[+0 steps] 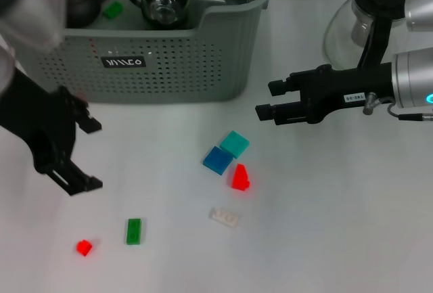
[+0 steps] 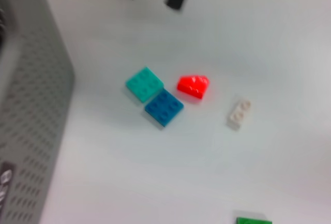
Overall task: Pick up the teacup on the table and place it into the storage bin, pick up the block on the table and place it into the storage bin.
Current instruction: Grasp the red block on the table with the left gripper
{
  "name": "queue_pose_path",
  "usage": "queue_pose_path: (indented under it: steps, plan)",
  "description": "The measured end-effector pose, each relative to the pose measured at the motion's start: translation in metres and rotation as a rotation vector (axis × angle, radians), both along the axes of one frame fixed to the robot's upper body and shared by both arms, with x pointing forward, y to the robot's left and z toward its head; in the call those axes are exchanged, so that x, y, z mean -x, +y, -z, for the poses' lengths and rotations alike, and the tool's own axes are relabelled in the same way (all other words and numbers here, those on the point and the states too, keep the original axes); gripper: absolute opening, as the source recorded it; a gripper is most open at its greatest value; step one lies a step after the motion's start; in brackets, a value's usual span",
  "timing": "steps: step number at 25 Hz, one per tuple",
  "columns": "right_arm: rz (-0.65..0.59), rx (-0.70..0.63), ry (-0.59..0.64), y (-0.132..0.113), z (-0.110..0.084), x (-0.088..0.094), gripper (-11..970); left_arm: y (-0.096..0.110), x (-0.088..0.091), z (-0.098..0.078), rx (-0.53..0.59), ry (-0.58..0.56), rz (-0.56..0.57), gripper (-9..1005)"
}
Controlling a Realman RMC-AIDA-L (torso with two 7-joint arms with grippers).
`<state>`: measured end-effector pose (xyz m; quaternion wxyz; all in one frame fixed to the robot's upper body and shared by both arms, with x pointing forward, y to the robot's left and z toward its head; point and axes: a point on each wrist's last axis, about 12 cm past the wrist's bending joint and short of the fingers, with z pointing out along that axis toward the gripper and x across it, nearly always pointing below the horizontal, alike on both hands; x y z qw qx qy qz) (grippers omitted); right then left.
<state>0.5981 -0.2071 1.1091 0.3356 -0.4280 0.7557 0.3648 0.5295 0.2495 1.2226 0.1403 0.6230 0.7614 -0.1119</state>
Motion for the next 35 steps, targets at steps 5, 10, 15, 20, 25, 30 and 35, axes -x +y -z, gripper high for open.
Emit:
queue_pose_path:
  steps: [5,10,15,20,25,30,35]
  plan:
    - [0.007,-0.005,-0.001,0.003,0.000,-0.001,686,-0.009,0.003,0.016,-0.071,-0.039,0.067,861]
    - [0.027,-0.003,-0.005,0.004,0.001,-0.003,686,-0.014,0.002,0.024,-0.127,-0.051,0.152,841]
    - [0.043,-0.012,0.008,0.007,0.001,-0.004,686,-0.020,0.004,0.031,-0.173,-0.054,0.258,840]
    - [0.065,-0.030,0.016,0.008,0.002,-0.004,686,-0.024,0.005,0.042,-0.239,-0.015,0.338,841]
    - [0.095,-0.057,0.020,0.005,0.005,-0.003,686,-0.024,0.008,0.053,-0.276,0.026,0.400,841]
    - [0.114,-0.073,0.020,0.003,0.007,-0.002,686,-0.022,0.012,0.071,-0.287,0.052,0.437,841]
    - [0.125,-0.073,0.022,0.002,0.009,-0.001,686,-0.021,0.015,0.083,-0.268,0.046,0.460,840]
